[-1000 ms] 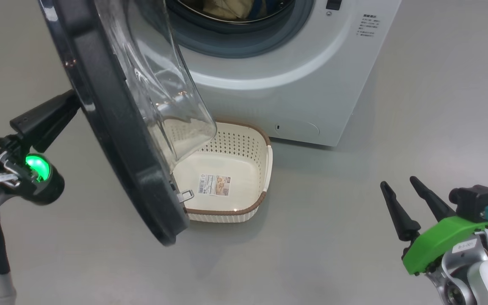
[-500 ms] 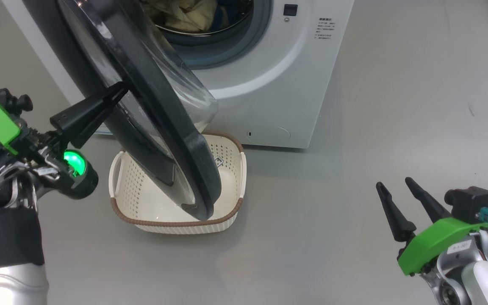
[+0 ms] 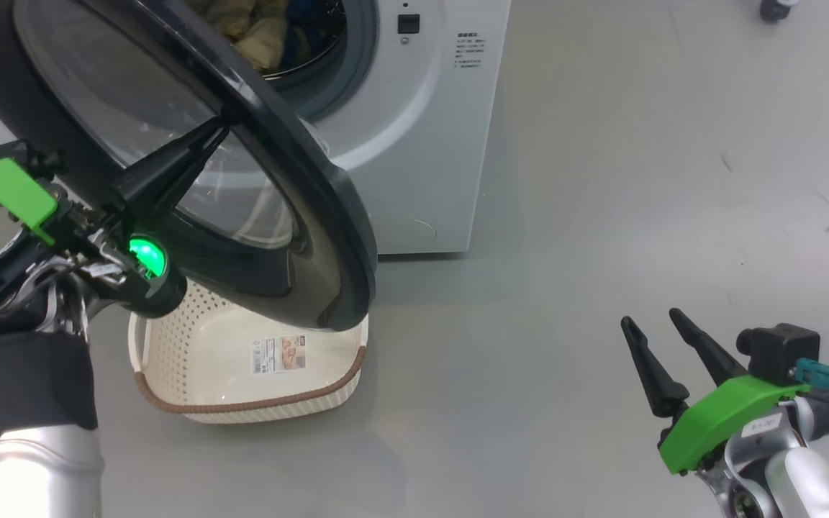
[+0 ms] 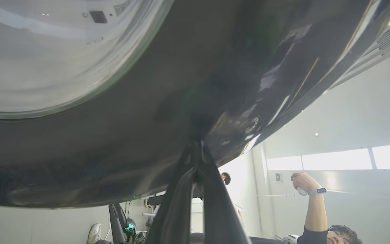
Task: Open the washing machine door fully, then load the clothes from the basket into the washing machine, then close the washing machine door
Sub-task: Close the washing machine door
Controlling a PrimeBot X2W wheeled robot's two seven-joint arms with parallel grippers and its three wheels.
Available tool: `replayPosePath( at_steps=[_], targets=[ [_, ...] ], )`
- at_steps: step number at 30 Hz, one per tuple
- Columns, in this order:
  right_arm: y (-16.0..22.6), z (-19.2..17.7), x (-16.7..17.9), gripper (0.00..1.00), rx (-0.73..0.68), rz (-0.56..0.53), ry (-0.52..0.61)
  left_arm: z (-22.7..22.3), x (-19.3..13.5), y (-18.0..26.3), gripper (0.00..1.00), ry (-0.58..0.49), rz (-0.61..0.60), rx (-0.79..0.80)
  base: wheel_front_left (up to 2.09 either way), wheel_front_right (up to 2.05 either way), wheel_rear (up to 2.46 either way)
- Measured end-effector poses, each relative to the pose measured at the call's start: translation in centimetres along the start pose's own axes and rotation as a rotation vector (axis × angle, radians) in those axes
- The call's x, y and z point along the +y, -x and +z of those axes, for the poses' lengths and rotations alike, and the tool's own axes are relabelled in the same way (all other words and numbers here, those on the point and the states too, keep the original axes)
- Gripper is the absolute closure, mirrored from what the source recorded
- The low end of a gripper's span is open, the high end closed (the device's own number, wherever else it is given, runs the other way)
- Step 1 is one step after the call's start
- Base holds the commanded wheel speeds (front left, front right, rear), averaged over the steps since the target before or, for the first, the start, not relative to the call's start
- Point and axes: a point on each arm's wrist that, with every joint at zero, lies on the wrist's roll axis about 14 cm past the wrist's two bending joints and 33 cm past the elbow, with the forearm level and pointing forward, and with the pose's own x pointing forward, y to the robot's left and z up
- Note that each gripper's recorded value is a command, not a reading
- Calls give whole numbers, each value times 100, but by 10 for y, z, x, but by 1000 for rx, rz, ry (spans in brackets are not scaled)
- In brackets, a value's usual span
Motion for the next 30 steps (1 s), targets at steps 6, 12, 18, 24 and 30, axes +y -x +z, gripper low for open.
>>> replayPosePath(
  at_steps=[6,12,18,24,30],
  targets=[
    [9,5,-12,0,-30,-47,-17,-5,4,-29,100,3,-23,25,0,0,0],
    [16,8,-21,0,-48,-81,-22,-6,13,-45,100,22,-29,26,0,0,0],
    [21,5,-28,0,-52,-107,-33,-5,17,-56,100,43,-30,27,0,0,0],
    [19,10,-30,0,-67,-112,-29,2,18,-57,100,49,-41,-2,0,0,0],
    [18,12,-29,0,-79,-108,-28,5,7,-49,100,40,-80,-21,0,0,0]
  ],
)
